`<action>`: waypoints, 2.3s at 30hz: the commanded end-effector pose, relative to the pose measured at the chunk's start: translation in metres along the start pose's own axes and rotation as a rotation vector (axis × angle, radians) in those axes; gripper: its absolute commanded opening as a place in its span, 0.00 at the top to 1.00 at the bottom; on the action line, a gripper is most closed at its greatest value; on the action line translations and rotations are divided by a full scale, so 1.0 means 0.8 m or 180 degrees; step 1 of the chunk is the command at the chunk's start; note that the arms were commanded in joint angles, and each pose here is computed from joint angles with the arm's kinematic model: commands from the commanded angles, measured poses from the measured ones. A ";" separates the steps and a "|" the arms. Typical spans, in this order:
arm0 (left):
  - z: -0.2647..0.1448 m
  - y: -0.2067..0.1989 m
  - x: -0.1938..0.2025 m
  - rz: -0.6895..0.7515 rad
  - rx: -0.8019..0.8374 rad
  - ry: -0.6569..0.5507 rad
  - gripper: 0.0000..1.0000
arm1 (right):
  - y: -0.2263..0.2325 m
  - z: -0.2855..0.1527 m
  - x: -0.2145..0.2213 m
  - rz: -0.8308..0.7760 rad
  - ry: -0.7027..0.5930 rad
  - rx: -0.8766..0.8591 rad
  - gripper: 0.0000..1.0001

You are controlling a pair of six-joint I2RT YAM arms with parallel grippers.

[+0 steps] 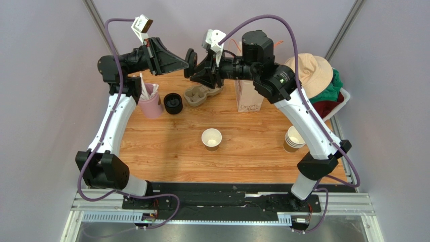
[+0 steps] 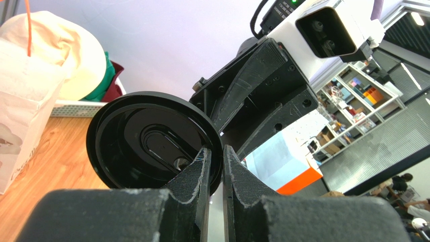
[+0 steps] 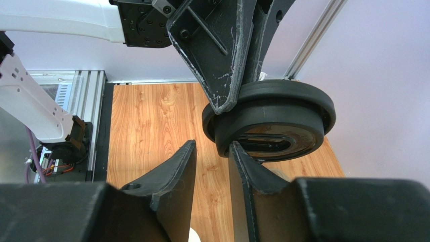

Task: Pack the takeout coffee

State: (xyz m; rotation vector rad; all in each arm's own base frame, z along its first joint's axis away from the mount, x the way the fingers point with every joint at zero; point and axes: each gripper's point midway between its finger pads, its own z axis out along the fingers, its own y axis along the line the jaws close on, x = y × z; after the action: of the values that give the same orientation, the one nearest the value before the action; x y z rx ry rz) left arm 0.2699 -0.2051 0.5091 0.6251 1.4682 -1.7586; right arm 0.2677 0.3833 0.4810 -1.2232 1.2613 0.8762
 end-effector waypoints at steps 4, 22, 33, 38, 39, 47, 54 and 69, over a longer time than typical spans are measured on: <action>-0.002 -0.019 -0.003 0.0190 0.0032 -0.0096 1.00 | 0.001 -0.002 -0.031 -0.0084 -0.0192 0.0020 0.65; -0.002 -0.013 -0.002 0.0158 0.0018 -0.0125 1.00 | 0.000 0.010 -0.035 -0.0078 -0.0233 -0.0051 0.94; -0.006 -0.008 -0.005 0.0150 -0.0033 -0.0152 0.81 | 0.002 0.010 -0.027 -0.0079 -0.0176 -0.0090 1.00; -0.020 -0.002 -0.015 0.0181 -0.0151 -0.0207 0.38 | 0.011 0.003 -0.015 -0.0051 -0.0091 -0.0131 1.00; -0.023 -0.004 -0.018 0.0226 -0.0169 -0.0197 0.34 | 0.013 0.001 -0.013 -0.0071 -0.0075 -0.0145 1.00; -0.062 0.018 -0.034 0.0335 -0.0454 -0.0264 0.18 | 0.033 -0.022 0.030 -0.0051 0.0228 -0.0136 1.00; -0.104 0.046 -0.001 0.0334 -0.0737 0.0070 0.15 | 0.059 -0.059 0.123 -0.0104 0.1277 -0.0218 1.00; -0.249 0.101 0.058 0.1174 -0.3384 -0.0011 0.01 | 0.128 -0.076 0.318 -0.0569 0.3672 -0.0961 1.00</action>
State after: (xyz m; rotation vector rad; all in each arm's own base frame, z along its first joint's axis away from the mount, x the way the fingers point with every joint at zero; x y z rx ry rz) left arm 0.3057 -0.0472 0.4123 0.2570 1.7705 -0.8098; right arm 0.2046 0.3529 0.2565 -1.9505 1.7451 0.4268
